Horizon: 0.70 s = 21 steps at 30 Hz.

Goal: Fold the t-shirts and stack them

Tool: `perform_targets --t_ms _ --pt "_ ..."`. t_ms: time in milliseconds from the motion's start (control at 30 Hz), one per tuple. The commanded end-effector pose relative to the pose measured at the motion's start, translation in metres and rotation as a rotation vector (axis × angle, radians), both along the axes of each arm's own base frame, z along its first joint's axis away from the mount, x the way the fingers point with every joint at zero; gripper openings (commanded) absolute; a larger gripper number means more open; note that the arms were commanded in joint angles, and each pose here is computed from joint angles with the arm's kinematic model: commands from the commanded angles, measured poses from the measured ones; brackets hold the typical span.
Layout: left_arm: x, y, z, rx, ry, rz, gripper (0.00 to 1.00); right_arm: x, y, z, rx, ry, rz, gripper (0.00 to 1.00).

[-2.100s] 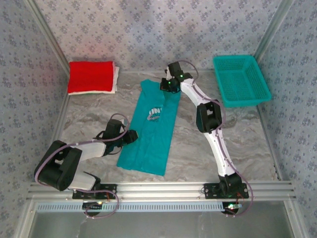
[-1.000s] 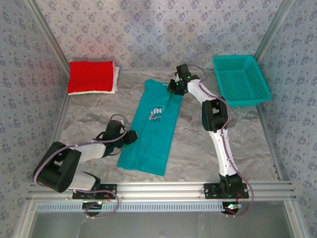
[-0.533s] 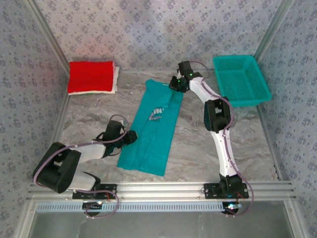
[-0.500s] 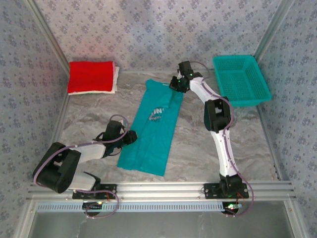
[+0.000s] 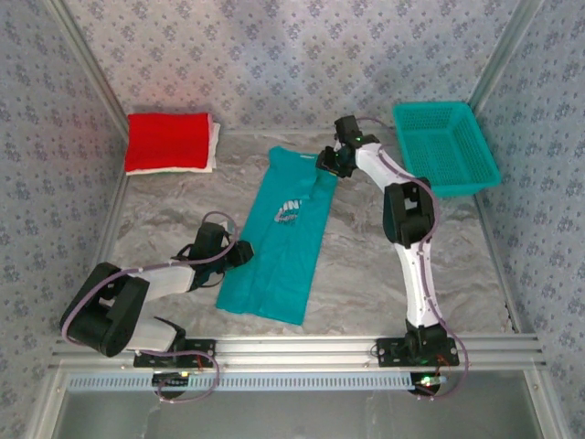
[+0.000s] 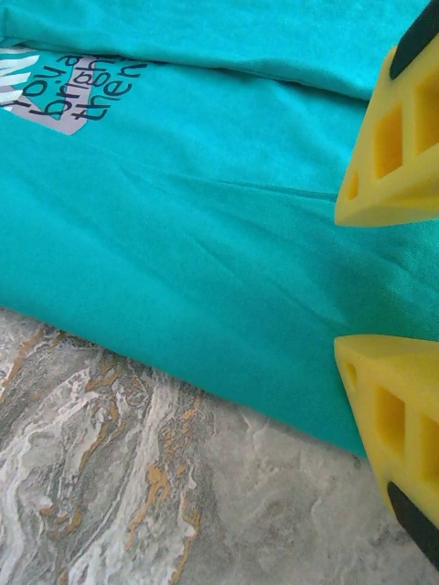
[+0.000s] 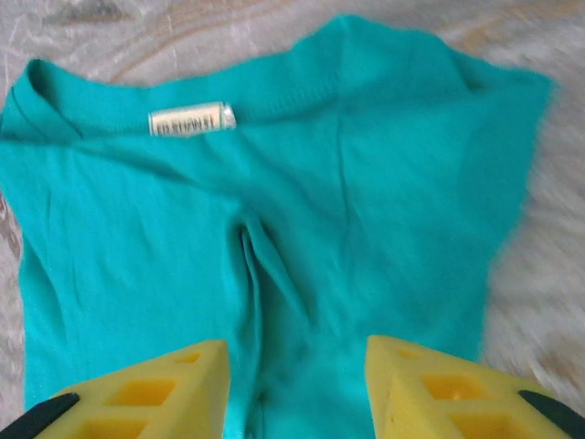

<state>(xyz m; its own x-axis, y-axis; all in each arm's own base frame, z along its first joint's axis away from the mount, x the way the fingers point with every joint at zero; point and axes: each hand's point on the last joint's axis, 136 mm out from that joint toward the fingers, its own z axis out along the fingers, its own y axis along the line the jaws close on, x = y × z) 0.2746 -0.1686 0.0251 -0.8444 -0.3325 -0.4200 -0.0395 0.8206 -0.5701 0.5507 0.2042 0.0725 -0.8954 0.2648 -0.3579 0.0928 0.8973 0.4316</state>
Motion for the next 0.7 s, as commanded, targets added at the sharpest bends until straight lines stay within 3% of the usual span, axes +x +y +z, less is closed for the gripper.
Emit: perform_targets --t_ms 0,200,667 --pt "-0.059 0.037 -0.059 0.161 0.278 0.044 0.37 -0.018 -0.010 0.032 -0.055 -0.060 -0.001 0.35" --pt "-0.056 0.034 -0.055 0.151 0.258 0.033 0.37 -0.044 -0.010 -0.007 -0.132 0.003 0.025 0.11" --pt "-0.039 0.014 -0.044 0.094 0.231 -0.011 0.36 -0.040 -0.004 -0.059 -0.197 0.089 0.027 0.06"
